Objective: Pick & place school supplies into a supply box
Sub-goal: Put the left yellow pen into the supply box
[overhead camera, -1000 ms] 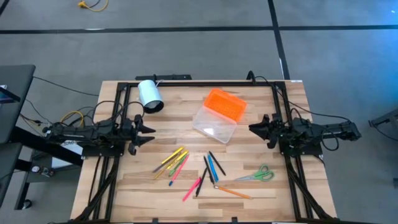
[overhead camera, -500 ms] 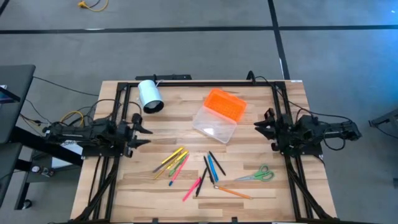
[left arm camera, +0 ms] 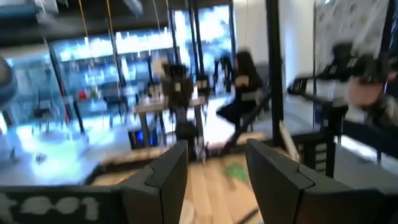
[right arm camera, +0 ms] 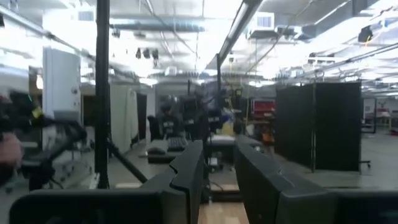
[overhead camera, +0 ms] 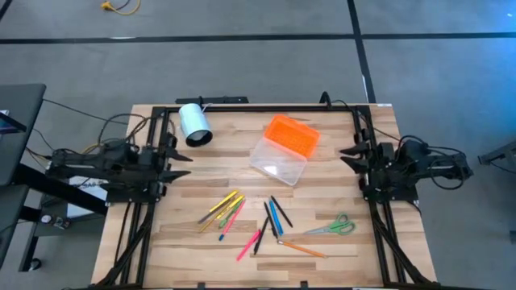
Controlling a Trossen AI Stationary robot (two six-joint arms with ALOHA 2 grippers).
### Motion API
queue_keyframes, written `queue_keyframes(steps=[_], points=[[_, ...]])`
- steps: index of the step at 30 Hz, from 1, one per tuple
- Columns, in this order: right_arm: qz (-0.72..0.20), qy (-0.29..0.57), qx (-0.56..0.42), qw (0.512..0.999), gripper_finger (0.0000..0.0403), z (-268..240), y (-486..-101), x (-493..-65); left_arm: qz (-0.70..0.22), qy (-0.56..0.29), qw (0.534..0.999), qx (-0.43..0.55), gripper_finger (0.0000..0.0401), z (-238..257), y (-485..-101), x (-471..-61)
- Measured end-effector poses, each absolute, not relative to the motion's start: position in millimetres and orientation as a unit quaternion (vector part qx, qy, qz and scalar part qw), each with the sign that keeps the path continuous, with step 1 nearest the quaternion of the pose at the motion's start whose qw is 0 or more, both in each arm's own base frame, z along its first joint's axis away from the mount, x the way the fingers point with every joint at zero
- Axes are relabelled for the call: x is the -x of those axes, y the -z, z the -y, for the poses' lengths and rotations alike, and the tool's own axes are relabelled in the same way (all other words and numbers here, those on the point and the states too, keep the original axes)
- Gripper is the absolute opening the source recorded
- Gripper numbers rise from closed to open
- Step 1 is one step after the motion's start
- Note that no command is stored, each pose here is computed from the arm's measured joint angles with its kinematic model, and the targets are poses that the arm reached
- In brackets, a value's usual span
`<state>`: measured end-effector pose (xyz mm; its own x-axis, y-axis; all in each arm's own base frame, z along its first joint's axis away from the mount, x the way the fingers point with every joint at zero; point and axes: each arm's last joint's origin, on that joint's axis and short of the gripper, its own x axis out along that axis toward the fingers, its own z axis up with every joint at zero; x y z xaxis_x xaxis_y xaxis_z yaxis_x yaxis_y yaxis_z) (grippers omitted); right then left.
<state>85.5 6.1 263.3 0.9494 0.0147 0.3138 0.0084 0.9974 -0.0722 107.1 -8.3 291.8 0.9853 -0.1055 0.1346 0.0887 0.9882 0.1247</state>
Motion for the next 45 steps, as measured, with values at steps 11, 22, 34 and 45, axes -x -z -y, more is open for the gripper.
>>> queue_keyframes(steps=[11,22,34,45], points=[[-0.001,-0.01,0.048,0.999,0.0086,-10,-275,-123,-0.168,0.066,0.983,-0.04,0.0153,15,-297,-178],[-0.116,0.002,0.048,0.992,0.0086,-23,-248,-153,-0.367,-0.036,0.929,-0.014,0.0153,38,-247,-206],[-0.148,0.035,0.065,0.986,0.0086,-43,-232,-174,-0.459,-0.08,0.883,-0.052,0.0153,69,-186,-238],[-0.159,0.029,0.069,0.984,0.0086,-49,-224,-185,-0.461,-0.098,0.881,-0.031,0.0153,73,-170,-249]])
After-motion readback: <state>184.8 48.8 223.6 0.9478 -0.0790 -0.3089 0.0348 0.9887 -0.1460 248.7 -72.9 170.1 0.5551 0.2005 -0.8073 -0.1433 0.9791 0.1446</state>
